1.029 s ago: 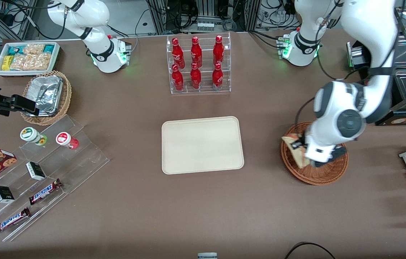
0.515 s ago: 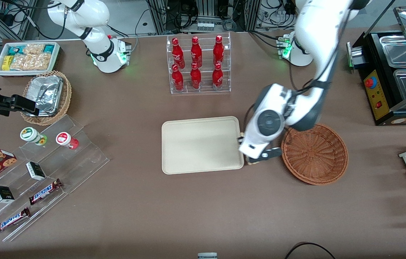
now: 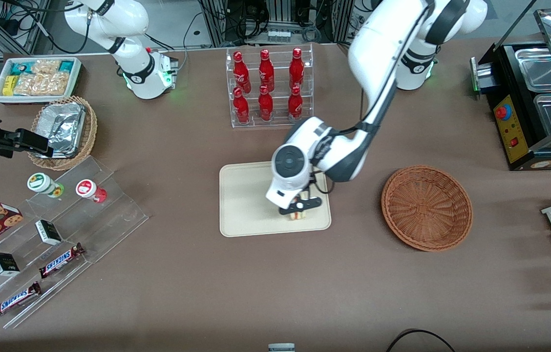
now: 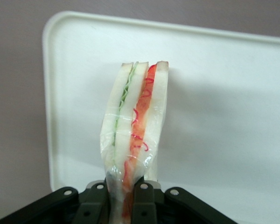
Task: Place sandwich from basket to tray
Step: 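Lift the sandwich and carry it over the cream tray, then lower the sandwich onto the tray and open the left gripper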
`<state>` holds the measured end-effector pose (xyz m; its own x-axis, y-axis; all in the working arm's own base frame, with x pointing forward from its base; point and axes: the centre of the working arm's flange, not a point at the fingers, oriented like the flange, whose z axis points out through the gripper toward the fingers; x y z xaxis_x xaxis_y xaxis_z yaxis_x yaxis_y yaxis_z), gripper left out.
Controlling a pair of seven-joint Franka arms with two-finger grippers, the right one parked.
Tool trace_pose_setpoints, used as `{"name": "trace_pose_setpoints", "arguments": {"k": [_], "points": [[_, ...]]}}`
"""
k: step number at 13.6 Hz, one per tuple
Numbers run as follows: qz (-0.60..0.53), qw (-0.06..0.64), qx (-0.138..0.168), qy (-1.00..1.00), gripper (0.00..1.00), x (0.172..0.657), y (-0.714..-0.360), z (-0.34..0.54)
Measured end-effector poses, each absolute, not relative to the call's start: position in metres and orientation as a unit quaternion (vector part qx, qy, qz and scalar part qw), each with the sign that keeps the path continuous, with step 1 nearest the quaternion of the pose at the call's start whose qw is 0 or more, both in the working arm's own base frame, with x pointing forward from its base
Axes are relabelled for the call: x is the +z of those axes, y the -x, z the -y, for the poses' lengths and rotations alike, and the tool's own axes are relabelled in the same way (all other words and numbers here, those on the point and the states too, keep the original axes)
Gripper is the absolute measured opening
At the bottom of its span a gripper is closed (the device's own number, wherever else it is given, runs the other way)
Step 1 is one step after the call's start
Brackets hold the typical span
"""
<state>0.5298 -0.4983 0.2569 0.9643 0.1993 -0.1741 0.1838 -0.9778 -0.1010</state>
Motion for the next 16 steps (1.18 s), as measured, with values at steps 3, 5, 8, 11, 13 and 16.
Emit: {"name": "trace_pose_setpoints", "arguments": {"k": [3, 5, 8, 11, 13, 16], "points": [[0.091, 0.042, 0.091, 0.991, 0.17, 0.268, -0.529, 0.514], [0.095, 0.041, 0.088, 0.991, 0.17, 0.269, -0.522, 0.525], [0.097, 0.043, 0.087, 0.991, 0.17, 0.259, -0.516, 0.536], [0.098, 0.051, 0.086, 0.99, 0.17, 0.249, -0.516, 0.535], [0.106, 0.055, 0.086, 0.989, 0.17, 0.243, -0.517, 0.534], [0.122, 0.056, 0.085, 0.987, 0.17, 0.24, -0.518, 0.534]]}}
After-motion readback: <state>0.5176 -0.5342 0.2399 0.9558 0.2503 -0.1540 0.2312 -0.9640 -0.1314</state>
